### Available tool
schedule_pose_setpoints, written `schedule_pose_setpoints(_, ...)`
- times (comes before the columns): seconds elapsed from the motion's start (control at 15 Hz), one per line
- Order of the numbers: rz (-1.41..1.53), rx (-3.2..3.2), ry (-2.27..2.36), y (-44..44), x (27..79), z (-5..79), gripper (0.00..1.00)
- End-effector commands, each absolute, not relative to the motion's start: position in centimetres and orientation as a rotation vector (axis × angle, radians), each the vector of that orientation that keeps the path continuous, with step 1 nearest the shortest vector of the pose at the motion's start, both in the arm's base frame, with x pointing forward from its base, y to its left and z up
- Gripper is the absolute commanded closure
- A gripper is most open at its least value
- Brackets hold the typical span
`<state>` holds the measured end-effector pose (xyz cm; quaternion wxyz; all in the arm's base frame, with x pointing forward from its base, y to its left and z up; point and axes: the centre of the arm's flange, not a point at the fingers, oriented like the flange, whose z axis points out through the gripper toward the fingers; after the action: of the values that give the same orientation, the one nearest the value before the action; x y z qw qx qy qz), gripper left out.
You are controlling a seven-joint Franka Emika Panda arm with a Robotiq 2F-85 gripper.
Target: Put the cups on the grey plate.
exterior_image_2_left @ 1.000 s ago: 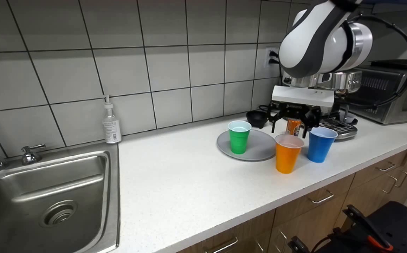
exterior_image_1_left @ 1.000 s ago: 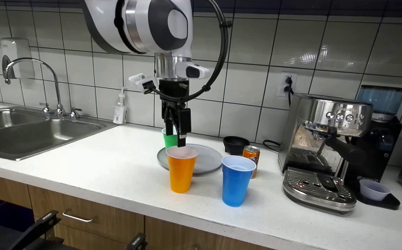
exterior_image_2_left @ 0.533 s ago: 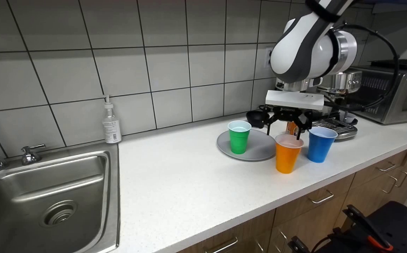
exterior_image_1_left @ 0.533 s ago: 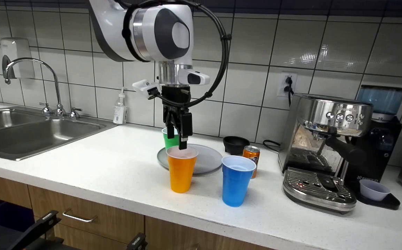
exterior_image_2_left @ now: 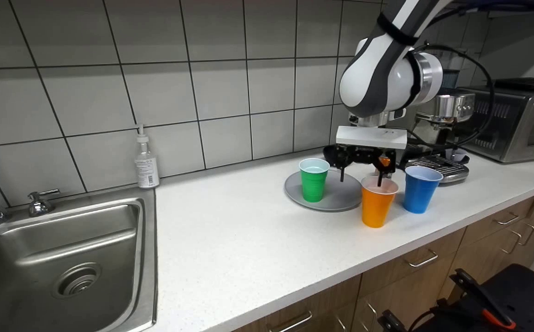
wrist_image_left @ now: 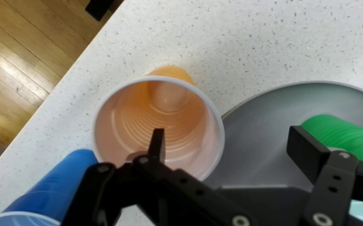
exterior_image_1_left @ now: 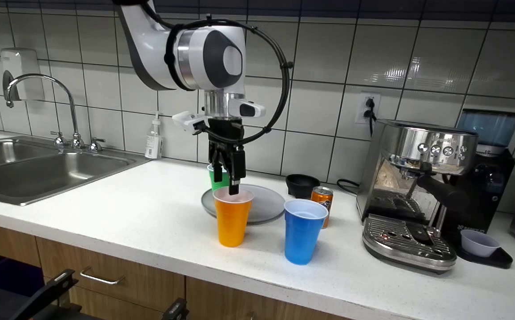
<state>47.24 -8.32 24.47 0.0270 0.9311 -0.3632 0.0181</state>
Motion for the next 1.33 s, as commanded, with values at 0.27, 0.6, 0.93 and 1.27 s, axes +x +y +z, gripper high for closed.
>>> schedule_pose_setpoints(0.27, 0.036, 2.852, -1.137, -8.1, 49.2, 23.4, 0.25)
schedule_pose_setpoints(0.6, 0.043, 2.843, -1.143, -8.2, 49.3, 23.4, 0.58)
schedule_pose_setpoints(0.93, 0.057, 2.838, -1.156, -8.3, 48.9, 23.8, 0.97)
schedule_pose_setpoints(1.27, 0.083, 2.828, -1.183, -8.8, 48.2, 24.7, 0.99)
